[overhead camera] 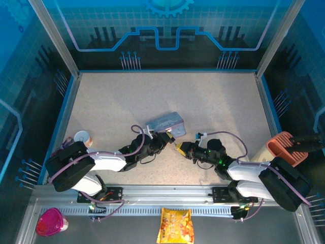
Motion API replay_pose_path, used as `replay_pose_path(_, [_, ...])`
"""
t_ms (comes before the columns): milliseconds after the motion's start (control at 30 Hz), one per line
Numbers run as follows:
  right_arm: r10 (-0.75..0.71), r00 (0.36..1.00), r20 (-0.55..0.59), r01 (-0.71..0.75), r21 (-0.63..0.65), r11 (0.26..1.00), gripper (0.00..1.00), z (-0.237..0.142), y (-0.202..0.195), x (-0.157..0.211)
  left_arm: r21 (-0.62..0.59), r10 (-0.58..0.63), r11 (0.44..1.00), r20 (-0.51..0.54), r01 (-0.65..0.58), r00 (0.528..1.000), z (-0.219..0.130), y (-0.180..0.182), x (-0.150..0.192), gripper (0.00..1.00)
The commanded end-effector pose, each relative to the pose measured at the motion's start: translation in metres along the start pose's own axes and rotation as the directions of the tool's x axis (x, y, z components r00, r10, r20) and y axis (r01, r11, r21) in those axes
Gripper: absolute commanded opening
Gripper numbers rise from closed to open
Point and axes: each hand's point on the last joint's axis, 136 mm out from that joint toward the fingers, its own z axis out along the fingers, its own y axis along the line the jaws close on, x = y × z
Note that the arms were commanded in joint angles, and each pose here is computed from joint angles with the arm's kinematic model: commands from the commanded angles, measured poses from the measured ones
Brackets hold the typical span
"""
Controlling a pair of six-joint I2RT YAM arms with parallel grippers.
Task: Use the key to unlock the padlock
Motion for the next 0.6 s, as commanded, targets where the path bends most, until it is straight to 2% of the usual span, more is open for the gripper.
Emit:
replay_pose_path(0, [-0.014, 0.993, 0.120, 0.017, -0.028, 0.999, 0.00, 0.000, 0.012, -0.027, 0.197, 0.047, 0.980, -0.213, -0.004, 0.976, -0.004, -0.060, 0.053, 0.00])
replay_pose_path(333, [-0.059, 0.994, 0.092, 0.061, -0.019, 0.998, 0.00, 0.006, 0.016, -0.026, 0.163, 0.046, 0.987, -0.243, -0.006, 0.969, -0.005, -0.050, 0.065, 0.00])
replay_pose_path(567, [-0.054, 0.992, 0.112, 0.055, -0.004, 0.998, 0.00, 0.002, 0.009, -0.035, 0.139, 0.077, 0.989, -0.243, -0.044, 0.967, -0.010, -0.043, 0.067, 0.00])
